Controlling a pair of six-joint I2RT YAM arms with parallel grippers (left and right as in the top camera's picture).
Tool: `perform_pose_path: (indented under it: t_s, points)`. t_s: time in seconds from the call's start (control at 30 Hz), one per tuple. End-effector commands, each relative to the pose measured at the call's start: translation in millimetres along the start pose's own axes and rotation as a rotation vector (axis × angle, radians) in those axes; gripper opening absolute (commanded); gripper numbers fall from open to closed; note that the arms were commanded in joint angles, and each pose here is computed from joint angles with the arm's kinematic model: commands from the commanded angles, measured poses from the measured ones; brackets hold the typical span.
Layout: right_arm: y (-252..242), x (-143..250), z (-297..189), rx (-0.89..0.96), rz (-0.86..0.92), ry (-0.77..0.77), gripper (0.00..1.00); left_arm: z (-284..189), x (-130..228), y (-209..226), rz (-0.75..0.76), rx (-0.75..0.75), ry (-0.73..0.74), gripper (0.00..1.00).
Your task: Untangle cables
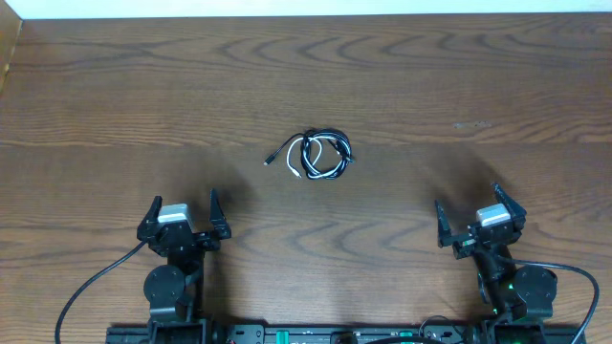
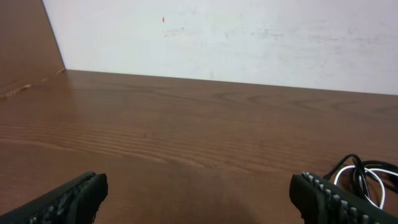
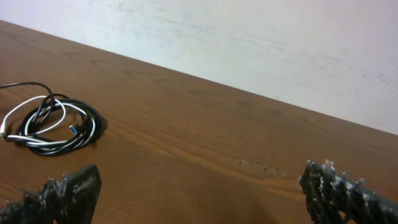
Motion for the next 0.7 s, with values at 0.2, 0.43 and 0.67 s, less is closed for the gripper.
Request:
perform_pose_path:
  t_s: [0.2,0.43,0.67]
  points:
    - [3.7,1.1,0.1,-0.019,0.015,0.003,0.99,0.5,15.4,1.1,0.011,-0.011,0.051,0.98]
    - [3.8,1.1,0.1,-0.019,0.015,0.003,0.99,0.6,15.9,1.1,0.011,-0.010,0.054,0.98]
    - [1.4,-0.5,0.1,-0.004,0.013,-0.004,0.99,0.6,16.0,1.1,0.011,-0.010,0.054,0.99]
Point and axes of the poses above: each gripper's point midway between its finger pads, its own z axis out along the fingers, its own y axis along the line the jaws close on, x = y × z, the point moved 2 cm from there along -z, back along the fingers, and after that the axes turned 10 degrees about z, right-handed, at the moved point
